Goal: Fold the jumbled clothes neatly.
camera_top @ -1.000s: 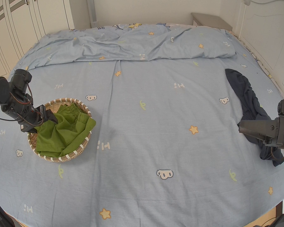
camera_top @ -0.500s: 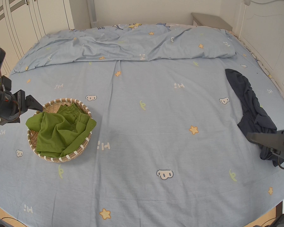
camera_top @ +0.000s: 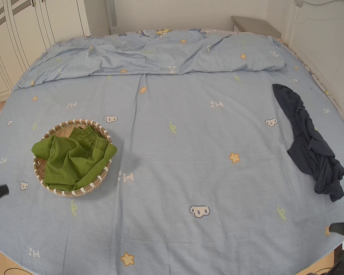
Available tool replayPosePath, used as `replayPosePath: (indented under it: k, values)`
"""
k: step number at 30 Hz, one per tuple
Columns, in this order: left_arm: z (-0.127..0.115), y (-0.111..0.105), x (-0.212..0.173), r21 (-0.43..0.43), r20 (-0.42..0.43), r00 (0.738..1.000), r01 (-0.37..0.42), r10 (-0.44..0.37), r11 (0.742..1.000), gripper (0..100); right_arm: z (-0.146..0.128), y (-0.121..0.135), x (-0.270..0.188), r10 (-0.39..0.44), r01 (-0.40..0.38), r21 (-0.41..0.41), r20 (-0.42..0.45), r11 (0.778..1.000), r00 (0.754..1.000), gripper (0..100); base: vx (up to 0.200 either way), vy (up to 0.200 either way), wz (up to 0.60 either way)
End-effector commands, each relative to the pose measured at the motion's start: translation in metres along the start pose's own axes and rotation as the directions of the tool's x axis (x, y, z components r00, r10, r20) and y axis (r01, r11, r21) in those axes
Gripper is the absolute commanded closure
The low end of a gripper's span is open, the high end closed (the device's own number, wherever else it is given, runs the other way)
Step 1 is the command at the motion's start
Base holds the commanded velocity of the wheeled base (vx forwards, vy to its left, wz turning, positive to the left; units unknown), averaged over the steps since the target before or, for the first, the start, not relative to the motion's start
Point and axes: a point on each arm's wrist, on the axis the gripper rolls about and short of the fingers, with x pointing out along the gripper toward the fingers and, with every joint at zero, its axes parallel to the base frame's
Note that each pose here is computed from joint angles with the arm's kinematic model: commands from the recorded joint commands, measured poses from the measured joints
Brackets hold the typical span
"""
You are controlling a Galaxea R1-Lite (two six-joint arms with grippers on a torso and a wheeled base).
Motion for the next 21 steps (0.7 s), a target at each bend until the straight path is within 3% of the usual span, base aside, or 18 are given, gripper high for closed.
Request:
replayPosePath:
  k: [1, 2, 3, 5, 6, 7, 10, 12, 14, 15, 17, 19, 20, 21]
  values:
    - [-0.104, 0.035, -0.025, -0.056, 0.146, 0.988, -0.051, 0.059, 0.997, 0, -0.053, 0.013, -0.039, 0.025, -0.019, -0.08, 0.078, 0.997, 0.997, 0, 0.0, 0.0, 0.0]
    - [-0.104, 0.035, -0.025, -0.056, 0.146, 0.988, -0.051, 0.059, 0.997, 0, -0.053, 0.013, -0.039, 0.025, -0.019, -0.08, 0.078, 0.997, 0.997, 0, 0.0, 0.0, 0.0]
    - [-0.123, 0.04, -0.015, -0.063, 0.152, 0.986, -0.065, 0.074, 0.996, 0, -0.054, 0.011, -0.038, -0.011, 0.018, -0.07, 0.089, 0.997, 0.996, 0, 0.0, 0.0, 0.0]
    - [-0.125, 0.041, -0.013, -0.063, 0.153, 0.986, -0.063, 0.072, 0.996, 0, -0.054, 0.011, -0.038, -0.018, 0.025, -0.07, 0.092, 0.997, 0.996, 0, 0.0, 0.0, 0.0]
    - [-0.147, 0.05, 0.003, -0.042, 0.201, 0.978, -0.045, 0.052, 0.998, 0, -0.057, 0.007, -0.035, -0.09, 0.097, -0.057, 0.113, 0.994, 0.99, 0, 0.0, 0.0, 0.0]
    - [-0.149, 0.05, 0.005, -0.036, 0.213, 0.976, -0.04, 0.047, 0.999, 0, -0.057, 0.007, -0.035, -0.102, 0.109, -0.054, 0.118, 0.993, 0.988, 0, 0.0, 0.0, 0.0]
    - [-0.172, 0.059, 0.031, 0.038, 0.378, 0.926, -0.011, -0.004, 0.999, 0, -0.064, -0.003, -0.03, -0.253, 0.262, -0.039, 0.156, 0.964, 0.955, 0, 0.0, 0.0, 0.0]
    - [-0.172, 0.06, 0.035, 0.051, 0.452, 0.892, -0.006, -0.018, 0.999, 0, -0.069, -0.011, -0.028, -0.359, 0.373, -0.055, 0.171, 0.926, 0.918, 0, 0.0, 0.0, 0.0]
    - [-0.174, 0.062, 0.041, 0.064, 0.487, 0.873, -0.031, -0.004, 0.997, 0, -0.077, -0.021, -0.025, -0.483, 0.503, -0.091, 0.179, 0.859, 0.857, 0, 0.0, 0.0, 0.0]
    - [-0.176, 0.063, 0.044, 0.086, 0.488, 0.873, -0.054, 0.005, 0.995, 0, -0.079, -0.025, -0.024, -0.521, 0.543, -0.109, 0.18, 0.833, 0.835, 0, 0.0, 0.0, 0.0]
    - [-0.176, 0.064, 0.043, 0.186, 0.539, 0.842, -0.119, 0.0, 0.975, 0, -0.079, -0.028, -0.025, -0.588, 0.622, -0.136, 0.222, 0.771, 0.778, 0, 0.0, 0.0, 0.0]
    - [-0.177, 0.065, 0.044, 0.226, 0.561, 0.828, -0.176, 0.02, 0.958, 0, -0.078, -0.03, -0.025, -0.625, 0.667, -0.127, 0.256, 0.734, 0.737, 0, 0.0, 0.0, 0.0]
    - [-0.176, 0.065, 0.044, 0.236, 0.57, 0.82, -0.217, 0.046, 0.947, 0, -0.079, -0.033, -0.024, -0.666, 0.714, -0.112, 0.283, 0.691, 0.69, 0, 0.0, 0.0, 0.0]
    - [-0.176, 0.065, 0.043, 0.237, 0.573, 0.818, -0.224, 0.05, 0.946, 0, -0.079, -0.034, -0.024, -0.676, 0.725, -0.108, 0.29, 0.681, 0.678, 0, 0.0, 0.0, 0.0]
